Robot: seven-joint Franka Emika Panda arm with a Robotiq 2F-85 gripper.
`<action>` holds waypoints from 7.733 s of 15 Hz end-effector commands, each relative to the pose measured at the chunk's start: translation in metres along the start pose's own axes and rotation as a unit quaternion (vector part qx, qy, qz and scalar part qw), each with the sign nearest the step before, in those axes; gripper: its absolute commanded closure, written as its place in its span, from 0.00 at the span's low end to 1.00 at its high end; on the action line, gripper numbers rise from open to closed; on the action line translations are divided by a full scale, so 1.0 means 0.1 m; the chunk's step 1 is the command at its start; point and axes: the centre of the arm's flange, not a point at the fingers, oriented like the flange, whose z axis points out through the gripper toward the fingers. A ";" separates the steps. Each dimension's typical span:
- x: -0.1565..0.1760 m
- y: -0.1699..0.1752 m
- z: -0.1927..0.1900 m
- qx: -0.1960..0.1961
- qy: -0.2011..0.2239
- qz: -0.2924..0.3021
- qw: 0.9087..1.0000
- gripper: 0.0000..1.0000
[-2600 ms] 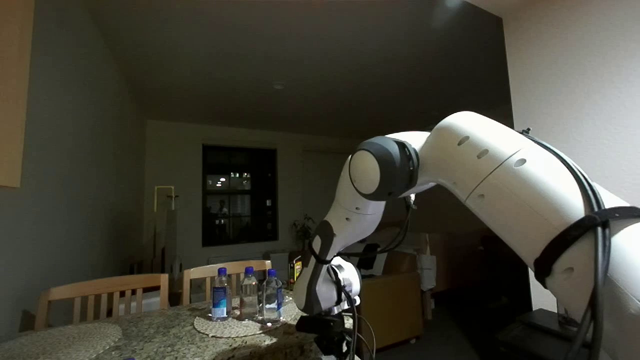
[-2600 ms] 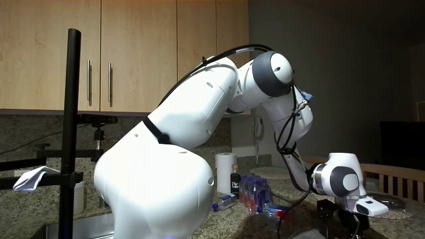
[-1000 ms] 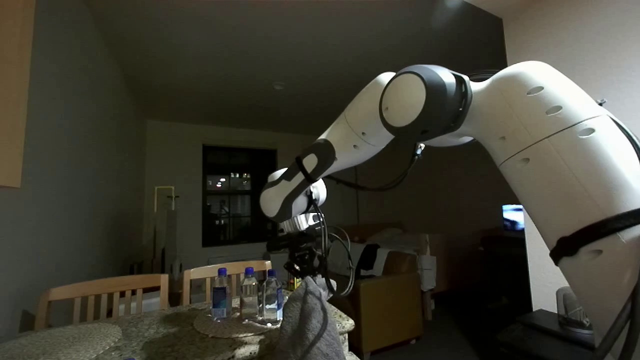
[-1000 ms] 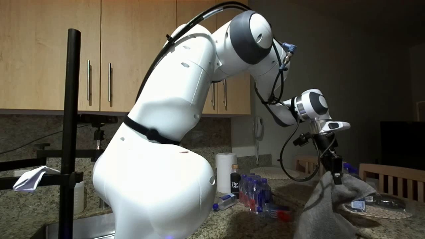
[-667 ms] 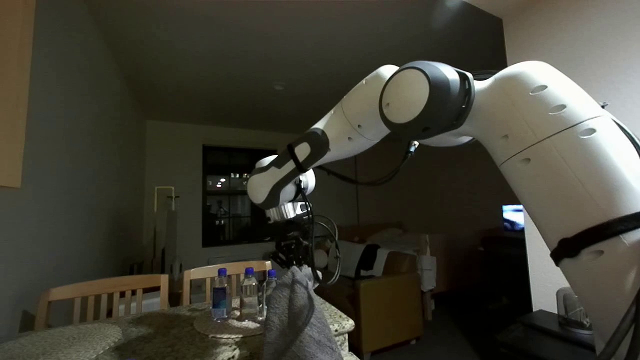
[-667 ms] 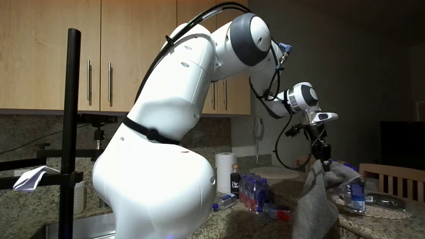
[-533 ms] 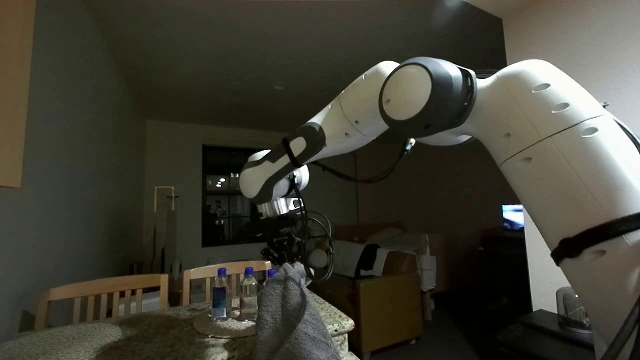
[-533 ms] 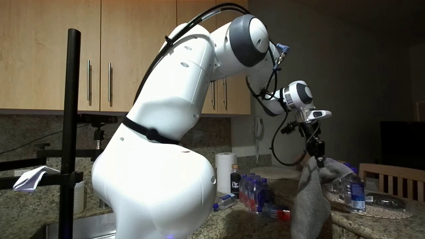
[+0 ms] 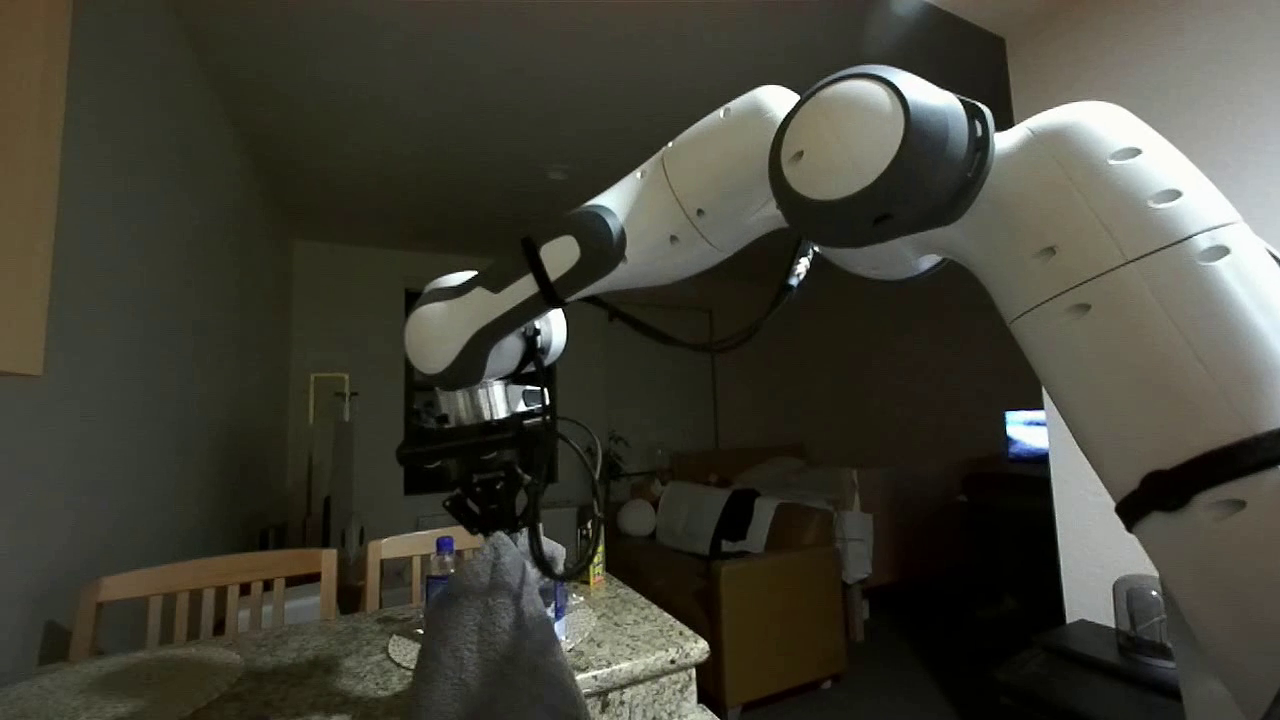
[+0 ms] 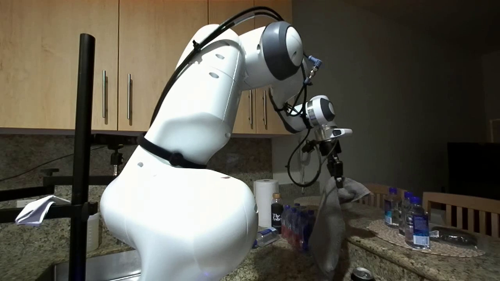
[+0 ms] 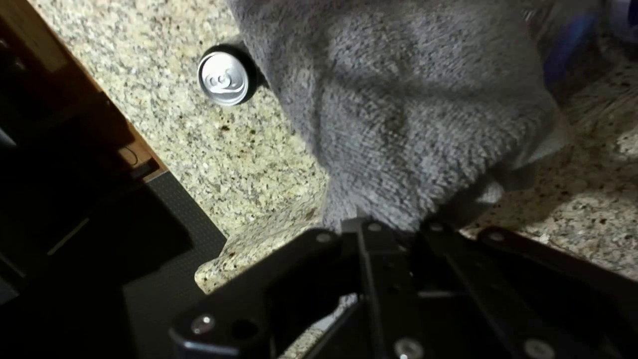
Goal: Move the grey towel to the right
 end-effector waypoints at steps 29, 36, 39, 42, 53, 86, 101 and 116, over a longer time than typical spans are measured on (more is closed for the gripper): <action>-1.94 -0.26 1.23 0.040 -0.059 0.168 0.983 0.92; -1.92 -0.34 1.56 0.053 0.000 0.226 0.973 0.92; -1.89 -0.32 1.74 0.030 -0.001 0.235 0.971 0.92; -1.89 -0.28 1.88 0.020 -0.010 0.236 0.971 0.92; -1.91 -0.20 2.31 -0.019 -0.031 0.238 0.970 0.92; -1.76 0.05 1.64 -0.057 -0.061 0.165 0.983 0.00; -1.50 0.46 0.36 -0.054 -0.083 0.136 0.986 0.00; -1.20 0.64 0.09 -0.050 -0.068 0.135 0.987 0.00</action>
